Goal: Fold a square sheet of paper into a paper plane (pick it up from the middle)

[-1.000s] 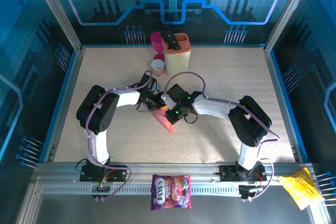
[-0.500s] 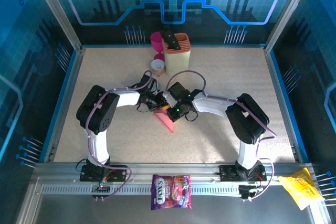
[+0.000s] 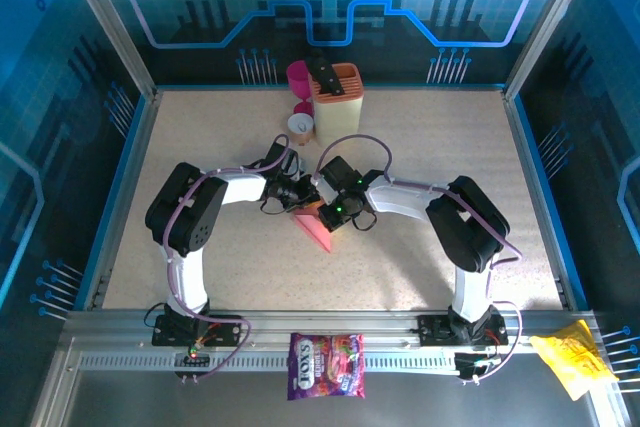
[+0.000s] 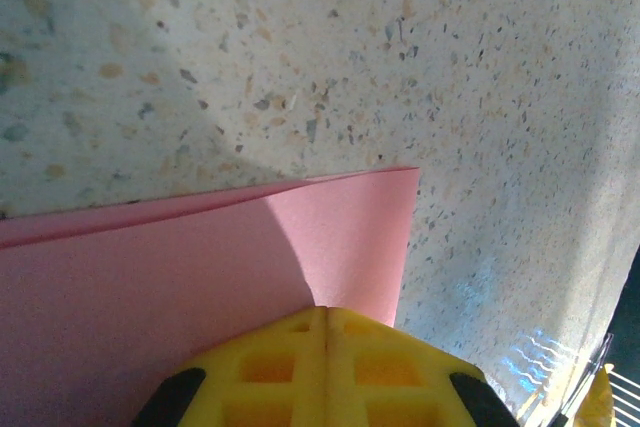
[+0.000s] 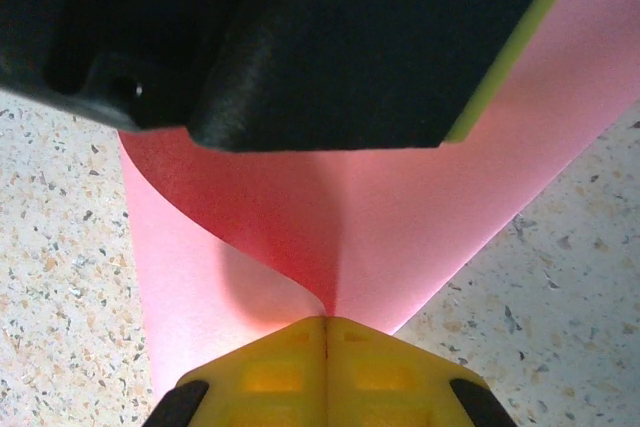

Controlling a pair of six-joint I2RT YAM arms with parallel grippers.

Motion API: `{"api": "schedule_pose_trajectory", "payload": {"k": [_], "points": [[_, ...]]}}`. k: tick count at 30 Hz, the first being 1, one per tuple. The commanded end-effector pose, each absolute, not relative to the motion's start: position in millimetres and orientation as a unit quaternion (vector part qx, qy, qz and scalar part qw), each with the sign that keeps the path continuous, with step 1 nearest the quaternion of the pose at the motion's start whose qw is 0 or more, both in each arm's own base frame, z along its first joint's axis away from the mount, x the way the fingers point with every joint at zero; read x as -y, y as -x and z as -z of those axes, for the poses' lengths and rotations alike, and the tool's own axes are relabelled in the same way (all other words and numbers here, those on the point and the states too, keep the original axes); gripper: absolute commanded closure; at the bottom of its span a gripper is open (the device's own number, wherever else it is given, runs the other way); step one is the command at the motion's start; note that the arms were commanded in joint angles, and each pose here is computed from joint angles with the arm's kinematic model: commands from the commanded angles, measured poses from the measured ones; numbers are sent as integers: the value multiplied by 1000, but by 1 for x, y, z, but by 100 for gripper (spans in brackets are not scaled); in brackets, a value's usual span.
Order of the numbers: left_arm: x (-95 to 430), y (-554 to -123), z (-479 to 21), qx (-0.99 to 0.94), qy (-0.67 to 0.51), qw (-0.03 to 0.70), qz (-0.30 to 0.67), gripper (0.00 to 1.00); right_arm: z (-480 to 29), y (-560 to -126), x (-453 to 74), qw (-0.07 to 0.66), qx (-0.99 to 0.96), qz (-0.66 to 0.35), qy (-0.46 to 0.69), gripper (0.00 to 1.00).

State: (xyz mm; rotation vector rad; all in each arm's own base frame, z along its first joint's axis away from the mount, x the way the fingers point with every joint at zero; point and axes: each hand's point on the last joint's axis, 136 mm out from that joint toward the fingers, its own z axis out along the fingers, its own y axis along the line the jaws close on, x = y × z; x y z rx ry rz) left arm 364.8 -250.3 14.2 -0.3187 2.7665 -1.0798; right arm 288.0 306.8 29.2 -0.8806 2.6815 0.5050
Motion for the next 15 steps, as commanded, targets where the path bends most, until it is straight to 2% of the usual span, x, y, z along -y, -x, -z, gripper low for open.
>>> {"api": "schedule_pose_trajectory", "payload": {"k": [1,15], "points": [[238,-346,16,-936,121,41,328,100,-18,-289,-303,125,-931,-169,299,100],[239,-345,15,-935,121,40,330,100,-6,-281,-301,109,-934,-175,290,100]]}}
